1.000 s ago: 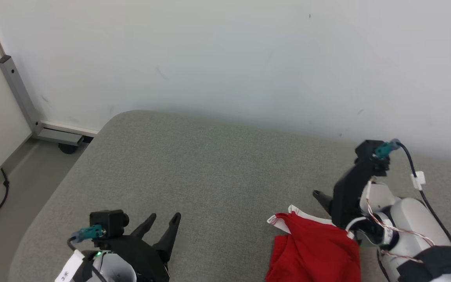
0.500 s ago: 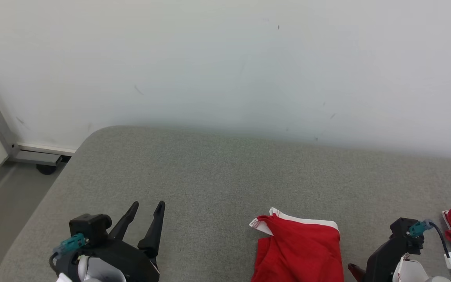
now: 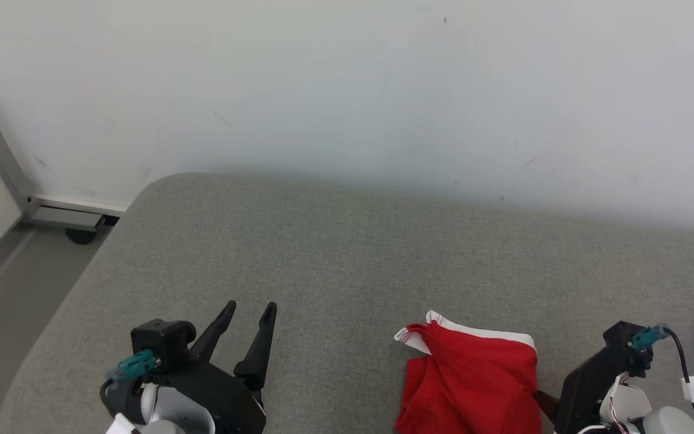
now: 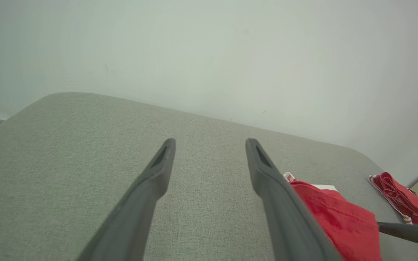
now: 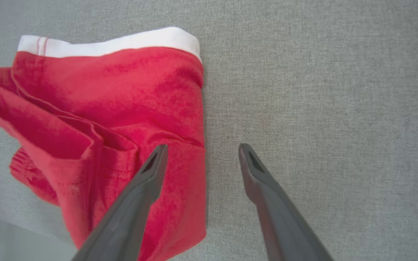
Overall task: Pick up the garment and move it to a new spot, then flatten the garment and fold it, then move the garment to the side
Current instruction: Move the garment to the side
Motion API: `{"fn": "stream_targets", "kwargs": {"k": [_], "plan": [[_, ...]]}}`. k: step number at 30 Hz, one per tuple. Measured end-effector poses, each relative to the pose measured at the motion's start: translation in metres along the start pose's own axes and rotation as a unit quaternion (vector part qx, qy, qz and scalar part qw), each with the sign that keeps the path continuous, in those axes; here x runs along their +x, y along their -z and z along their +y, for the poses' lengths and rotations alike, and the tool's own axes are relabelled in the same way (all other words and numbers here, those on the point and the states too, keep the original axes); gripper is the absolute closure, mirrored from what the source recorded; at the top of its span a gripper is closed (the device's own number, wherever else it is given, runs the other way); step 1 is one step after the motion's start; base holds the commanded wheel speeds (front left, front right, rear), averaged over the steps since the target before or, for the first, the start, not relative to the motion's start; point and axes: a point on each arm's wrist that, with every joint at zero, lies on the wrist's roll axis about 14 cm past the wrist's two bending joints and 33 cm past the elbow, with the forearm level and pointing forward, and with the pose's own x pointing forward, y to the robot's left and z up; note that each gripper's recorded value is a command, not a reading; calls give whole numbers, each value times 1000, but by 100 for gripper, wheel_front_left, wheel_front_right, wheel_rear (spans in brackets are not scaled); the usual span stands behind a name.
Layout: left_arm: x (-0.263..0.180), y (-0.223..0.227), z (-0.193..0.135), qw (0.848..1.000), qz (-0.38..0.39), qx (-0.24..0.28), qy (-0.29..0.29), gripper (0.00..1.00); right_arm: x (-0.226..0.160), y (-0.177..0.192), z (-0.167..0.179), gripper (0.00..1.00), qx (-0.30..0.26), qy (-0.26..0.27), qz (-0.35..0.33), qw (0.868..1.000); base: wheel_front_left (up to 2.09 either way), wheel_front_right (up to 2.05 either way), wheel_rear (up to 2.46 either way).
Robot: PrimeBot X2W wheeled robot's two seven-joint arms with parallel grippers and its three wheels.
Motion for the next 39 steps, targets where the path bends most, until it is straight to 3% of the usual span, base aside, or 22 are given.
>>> {"fn": "stream_targets", "kwargs": {"k": [24, 25, 26, 28, 29, 30, 34, 39], "plan": [[-1, 14, 22, 999, 27, -9, -38, 0, 46, 23, 13, 0, 15, 8, 85, 996, 0, 0, 0], [-2, 15, 23, 999, 28, -9, -39, 0, 46, 23, 13, 4, 18, 9, 86, 996, 0, 0, 0], [-2, 15, 23, 999, 28, -9, -40, 0, 47, 23, 12, 40, 21, 11, 88, 996, 0, 0, 0], [-2, 16, 24, 999, 29, -9, -41, 0, 48, 21, 11, 68, 25, 12, 87, 996, 0, 0, 0], [-3, 16, 24, 999, 29, -9, -42, 0, 49, 22, 11, 77, 27, 13, 87, 996, 0, 0, 0], [-3, 16, 25, 999, 29, -9, -42, 0, 49, 23, 10, 100, 28, 15, 89, 996, 0, 0, 0], [-4, 18, 27, 998, 33, -7, -46, 0, 49, 19, 14, 100, 11, 15, 86, 996, 0, 0, 0], [-4, 16, 25, 999, 30, -6, -41, 0, 39, -10, 20, 100, -51, -1, 63, 997, 0, 0, 0]]}}
